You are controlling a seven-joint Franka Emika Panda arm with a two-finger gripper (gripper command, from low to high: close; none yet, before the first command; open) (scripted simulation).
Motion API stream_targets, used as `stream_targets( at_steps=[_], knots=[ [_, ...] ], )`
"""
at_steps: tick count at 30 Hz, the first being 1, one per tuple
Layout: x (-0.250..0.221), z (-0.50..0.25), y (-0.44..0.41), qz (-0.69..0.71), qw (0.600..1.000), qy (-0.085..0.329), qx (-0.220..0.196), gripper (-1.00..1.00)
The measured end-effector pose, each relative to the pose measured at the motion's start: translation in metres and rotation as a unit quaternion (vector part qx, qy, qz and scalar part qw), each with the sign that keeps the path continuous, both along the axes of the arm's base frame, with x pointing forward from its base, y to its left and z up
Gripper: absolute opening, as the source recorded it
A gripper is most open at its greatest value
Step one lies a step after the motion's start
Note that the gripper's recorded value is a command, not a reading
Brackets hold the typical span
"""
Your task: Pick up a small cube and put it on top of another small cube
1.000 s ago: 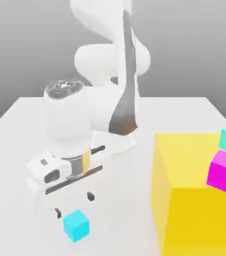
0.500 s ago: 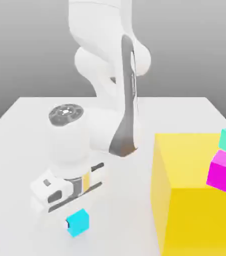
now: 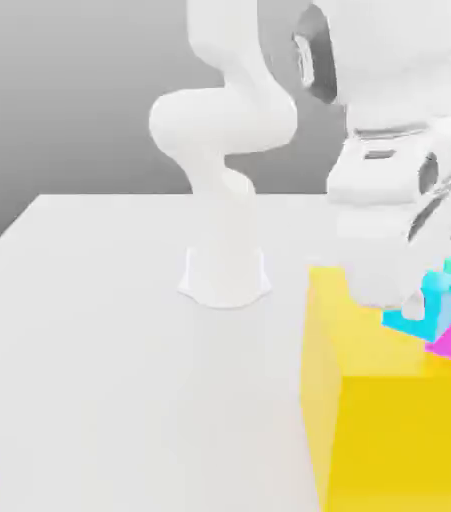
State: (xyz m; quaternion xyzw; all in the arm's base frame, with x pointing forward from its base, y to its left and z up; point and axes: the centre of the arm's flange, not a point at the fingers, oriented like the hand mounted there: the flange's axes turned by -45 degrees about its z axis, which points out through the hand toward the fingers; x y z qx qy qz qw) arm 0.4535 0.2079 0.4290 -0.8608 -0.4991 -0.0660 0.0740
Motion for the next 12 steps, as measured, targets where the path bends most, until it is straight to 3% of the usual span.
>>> stream_targets(
  at_steps=[4, 8, 9, 12],
  knots=[
    [-0.061, 0.034, 0.064, 0.069, 0.996, 0.010, -0.059, -1.00],
    [-0.076, -0.010, 0.072, 0.084, 0.992, 0.013, -0.094, -1.00],
    [-0.077, -0.026, 0.072, 0.085, 0.992, 0.013, -0.096, 1.00],
    [-0.077, -0.026, 0.072, 0.085, 0.992, 0.013, -0.096, 1.00]
  ],
)
